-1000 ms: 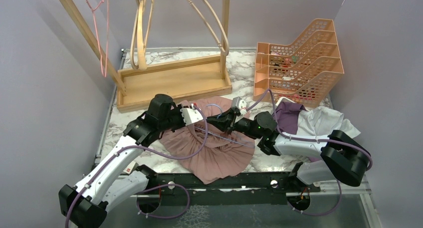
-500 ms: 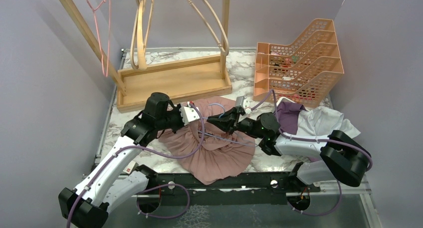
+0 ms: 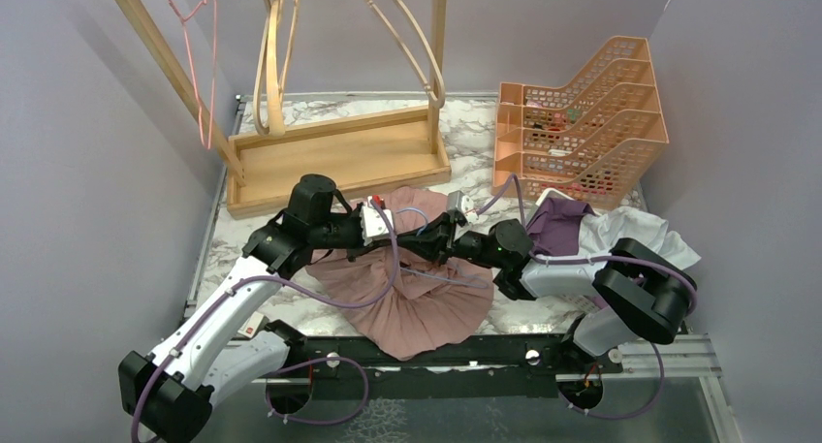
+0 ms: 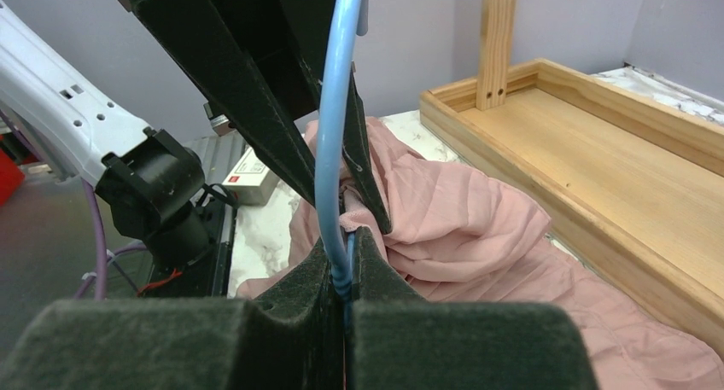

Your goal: Place the skirt on the hanger

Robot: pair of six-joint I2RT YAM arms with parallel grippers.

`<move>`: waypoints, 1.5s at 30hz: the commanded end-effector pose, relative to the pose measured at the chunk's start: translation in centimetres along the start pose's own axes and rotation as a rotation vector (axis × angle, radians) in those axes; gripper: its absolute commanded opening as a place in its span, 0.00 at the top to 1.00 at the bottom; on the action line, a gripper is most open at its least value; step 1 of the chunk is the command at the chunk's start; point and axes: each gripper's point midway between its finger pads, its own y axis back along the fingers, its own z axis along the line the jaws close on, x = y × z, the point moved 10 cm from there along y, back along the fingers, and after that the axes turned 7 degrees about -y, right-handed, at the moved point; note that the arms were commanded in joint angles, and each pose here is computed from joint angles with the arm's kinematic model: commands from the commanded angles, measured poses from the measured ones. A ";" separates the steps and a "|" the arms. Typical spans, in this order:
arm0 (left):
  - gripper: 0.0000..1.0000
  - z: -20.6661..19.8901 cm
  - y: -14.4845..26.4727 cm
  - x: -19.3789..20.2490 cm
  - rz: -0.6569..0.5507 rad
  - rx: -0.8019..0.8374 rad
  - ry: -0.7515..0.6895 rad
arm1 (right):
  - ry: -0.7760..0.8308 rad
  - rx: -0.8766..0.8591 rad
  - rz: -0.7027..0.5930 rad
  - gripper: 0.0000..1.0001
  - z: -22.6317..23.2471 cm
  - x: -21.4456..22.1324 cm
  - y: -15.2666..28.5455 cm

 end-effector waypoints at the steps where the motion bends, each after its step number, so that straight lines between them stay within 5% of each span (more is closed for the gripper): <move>1: 0.81 0.0 -0.7 -1.7 -0.127 0.086 -0.037 | 0.045 -0.075 -0.089 0.99 0.8 -2.0 -1.2; 12: 0.83 -0.5 -1.4 0.2 -0.033 0.159 -0.012 | 0.049 -0.097 -0.085 0.99 1.7 -2.8 -0.2; 15: 0.89 -0.4 -1.5 0.2 -0.031 0.163 -0.020 | 0.054 -0.102 -0.078 0.99 1.8 -2.8 -0.1; 16: 0.99 -0.3 -1.6 0.2 -0.030 0.162 -0.027 | 0.056 -0.103 -0.074 0.99 1.8 -2.9 -0.1; 20: 1.00 0.1 -1.2 0.2 0.000 0.114 -0.054 | 0.062 -0.100 -0.052 0.99 1.9 -3.0 0.1; 22: 1.00 0.3 -0.9 0.1 0.017 0.075 -0.068 | 0.058 -0.079 -0.039 0.92 1.8 -3.1 0.2; 26: 1.00 0.4 0.0 0.0 0.042 -0.008 -0.094 | 0.036 0.027 -0.001 0.53 1.6 -3.4 1.1; 29: 1.00 0.2 0.7 -0.2 0.048 -0.051 -0.106 | 0.039 0.115 0.044 0.42 1.7 -3.9 2.3; 36: 1.00 1.1 2.3 -0.8 0.099 -0.239 -0.117 | -0.005 0.354 0.110 0.41 2.7 -7.8 5.1; 42: 1.00 1.8 3.4 -2.2 0.052 -0.365 -0.093 | -0.264 0.655 0.182 0.43 3.0 -8.0 7.2; 45: 1.00 1.9 3.5 -2.8 0.023 -0.385 -0.076 | -0.437 0.749 0.219 0.53 3.2 -6.5 7.6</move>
